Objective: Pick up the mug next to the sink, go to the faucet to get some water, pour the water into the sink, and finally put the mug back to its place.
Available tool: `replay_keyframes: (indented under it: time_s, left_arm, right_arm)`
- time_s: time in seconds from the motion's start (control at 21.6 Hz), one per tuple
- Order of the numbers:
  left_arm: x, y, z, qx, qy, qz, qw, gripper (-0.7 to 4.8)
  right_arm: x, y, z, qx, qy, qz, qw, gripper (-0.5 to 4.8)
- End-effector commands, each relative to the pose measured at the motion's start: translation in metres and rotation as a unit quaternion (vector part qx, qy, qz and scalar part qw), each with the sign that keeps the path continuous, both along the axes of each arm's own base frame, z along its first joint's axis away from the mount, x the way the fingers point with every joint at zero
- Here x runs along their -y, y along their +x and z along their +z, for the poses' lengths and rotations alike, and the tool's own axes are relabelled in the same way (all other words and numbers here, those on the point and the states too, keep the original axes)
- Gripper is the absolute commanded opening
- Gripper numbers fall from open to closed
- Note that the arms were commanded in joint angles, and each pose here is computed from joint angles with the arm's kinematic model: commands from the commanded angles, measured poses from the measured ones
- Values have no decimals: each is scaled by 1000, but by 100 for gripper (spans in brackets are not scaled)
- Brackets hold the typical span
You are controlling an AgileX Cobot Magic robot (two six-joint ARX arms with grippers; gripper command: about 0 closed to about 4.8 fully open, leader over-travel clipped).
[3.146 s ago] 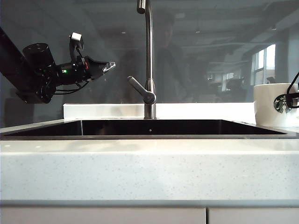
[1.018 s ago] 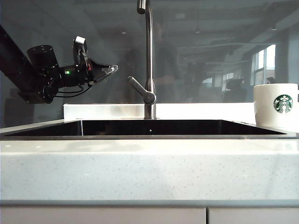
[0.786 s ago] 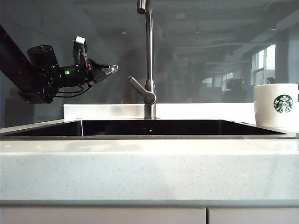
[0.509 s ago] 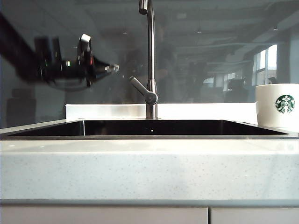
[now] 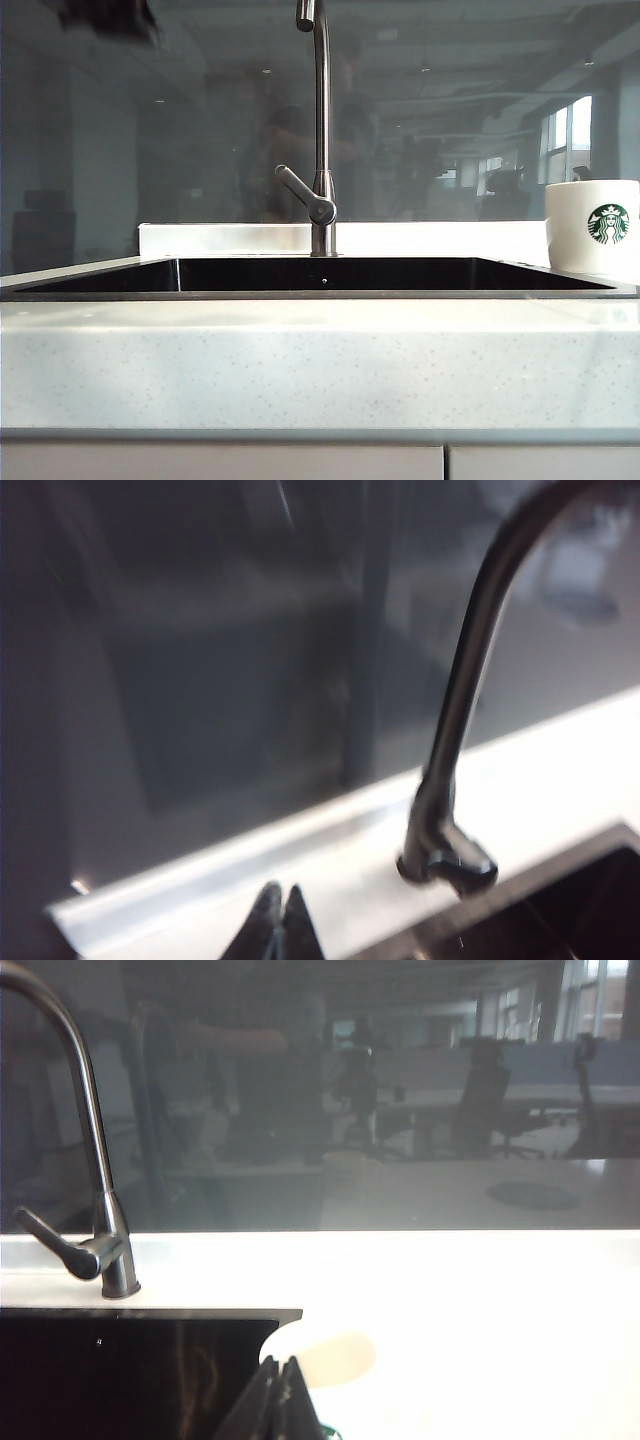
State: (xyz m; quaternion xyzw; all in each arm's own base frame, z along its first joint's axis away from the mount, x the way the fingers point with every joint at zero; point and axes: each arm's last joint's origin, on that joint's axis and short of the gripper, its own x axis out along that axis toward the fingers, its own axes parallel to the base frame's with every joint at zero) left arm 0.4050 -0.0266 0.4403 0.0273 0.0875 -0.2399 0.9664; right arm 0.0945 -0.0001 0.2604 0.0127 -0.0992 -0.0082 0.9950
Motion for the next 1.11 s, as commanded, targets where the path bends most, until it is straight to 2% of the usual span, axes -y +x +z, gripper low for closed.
replay_keyframes:
  time_s: [0.05, 0.23, 0.42, 0.51, 0.6, 0.74, 0.97, 1.11]
  left_arm:
    - [-2, -35, 7, 16, 8, 30, 999, -4]
    - [-5, -81, 3, 22, 13, 58, 998, -4]
    - [-10, -129, -18, 49, 20, 119, 991, -4]
    - [-15, -162, -35, 82, 23, 172, 981, -4]
    - [-17, -181, -43, 104, 28, 197, 974, -4]
    - [-18, -221, -65, 141, 10, 196, 970, -4]
    - [-20, -275, -106, 165, -15, 199, 966, -4]
    - [-22, -302, -141, 179, -38, 200, 963, -4]
  right_arm:
    - [0, 0, -2, -15, 2, 1, 1000, -5]
    - [0, 1, -6, -38, 1, 1, 999, -5]
    - [0, 1, -10, -60, 1, 1, 998, -5]
    - [0, 1, -12, -70, 1, 1, 998, -5]
    - [0, 1, -13, -76, 1, 1, 997, -5]
    - [0, 1, -16, -89, 1, 1, 996, -5]
    - [0, 1, -16, -90, 1, 2, 996, -5]
    - [0, 1, -16, -90, 1, 2, 996, -5]
